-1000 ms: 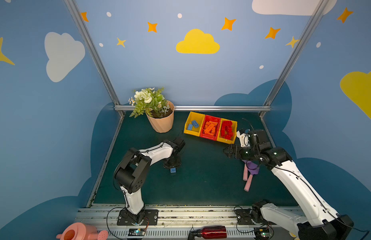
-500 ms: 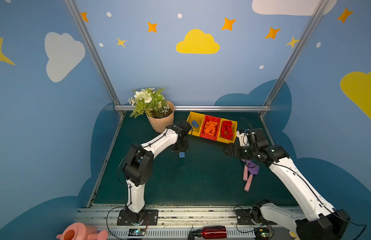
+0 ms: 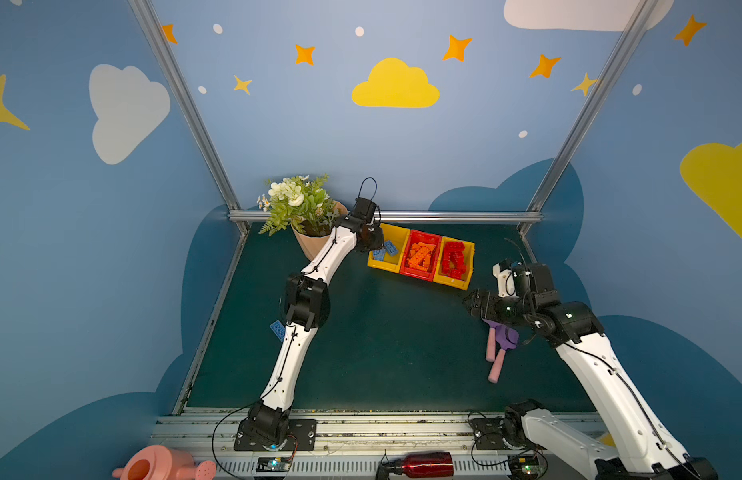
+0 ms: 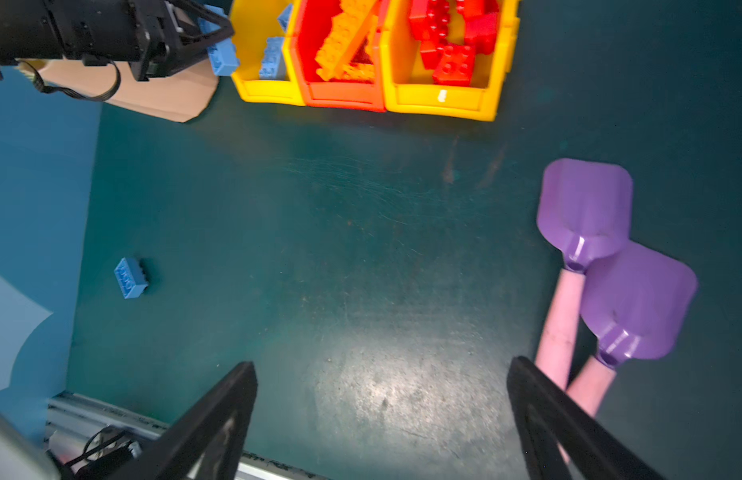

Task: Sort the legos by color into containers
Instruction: 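Carry the blue brick into the yellow bin with the left gripper and release it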

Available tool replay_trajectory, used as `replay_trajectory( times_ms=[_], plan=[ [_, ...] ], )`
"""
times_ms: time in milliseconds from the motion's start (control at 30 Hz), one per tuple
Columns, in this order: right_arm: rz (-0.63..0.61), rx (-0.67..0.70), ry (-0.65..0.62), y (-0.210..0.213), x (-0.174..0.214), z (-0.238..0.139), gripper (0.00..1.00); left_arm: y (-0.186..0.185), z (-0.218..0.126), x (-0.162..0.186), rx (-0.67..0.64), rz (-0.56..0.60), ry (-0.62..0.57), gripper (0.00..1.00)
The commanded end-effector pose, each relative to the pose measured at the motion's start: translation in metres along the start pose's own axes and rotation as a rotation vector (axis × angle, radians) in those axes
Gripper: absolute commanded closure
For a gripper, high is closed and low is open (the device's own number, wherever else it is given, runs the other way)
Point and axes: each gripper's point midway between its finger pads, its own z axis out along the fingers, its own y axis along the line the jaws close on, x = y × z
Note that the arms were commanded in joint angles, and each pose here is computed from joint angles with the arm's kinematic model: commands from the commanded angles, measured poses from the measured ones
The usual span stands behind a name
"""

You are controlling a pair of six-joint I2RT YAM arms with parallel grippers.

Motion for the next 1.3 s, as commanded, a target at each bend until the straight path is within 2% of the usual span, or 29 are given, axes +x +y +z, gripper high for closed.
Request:
replay_trajectory(
  times_ms=[0, 167, 333, 367, 400, 433, 467, 567, 600, 767, 933, 1100, 1267],
  plan=[
    [0.021, 0.039, 0.009, -0.008, 0.002, -0.012, 0.08, -0.035, 0.003, -0.038, 0.149, -0.006, -0.147, 0.86],
    [0.040, 0.069, 0.024, -0.017, 0.006, -0.014, 0.08, -0.048, 0.015, -0.045, 0.192, -0.025, -0.172, 0.85],
    [0.062, 0.082, 0.013, -0.023, 0.008, -0.019, 0.08, -0.049, 0.027, -0.034, 0.204, -0.033, -0.147, 0.84],
    [0.067, 0.084, 0.010, -0.024, 0.009, -0.020, 0.08, -0.050, 0.029, -0.032, 0.209, -0.030, -0.142, 0.80],
    [0.071, 0.083, 0.010, -0.024, 0.010, -0.020, 0.08, -0.050, 0.030, -0.031, 0.212, -0.028, -0.138, 0.73],
    [0.078, 0.081, 0.011, -0.025, 0.012, -0.020, 0.08, -0.053, 0.030, -0.029, 0.216, -0.024, -0.133, 0.52],
    [0.082, 0.073, 0.013, -0.024, 0.013, -0.020, 0.08, -0.055, 0.028, -0.030, 0.225, -0.019, -0.133, 0.35],
    [0.093, 0.049, 0.015, -0.020, 0.015, -0.020, 0.08, -0.071, 0.010, -0.032, 0.244, 0.019, -0.144, 0.14],
    [0.097, 0.044, 0.012, -0.020, 0.015, -0.020, 0.08, -0.077, 0.002, -0.034, 0.247, 0.036, -0.151, 0.10],
    [0.103, 0.005, 0.003, -0.015, 0.015, -0.017, 0.08, -0.091, -0.046, -0.035, 0.213, 0.063, -0.165, 0.05],
    [0.079, -0.070, 0.018, -0.002, 0.014, -0.008, 0.08, -0.062, -0.094, -0.017, 0.070, -0.016, -0.153, 0.06],
    [0.041, -0.148, 0.053, 0.018, 0.011, 0.010, 0.08, -0.001, -0.147, 0.046, -0.021, -0.174, -0.170, 0.05],
    [-0.026, -0.222, 0.114, 0.050, 0.011, 0.040, 0.08, 0.089, -0.216, 0.134, -0.226, -0.371, -0.183, 0.05]
  ],
)
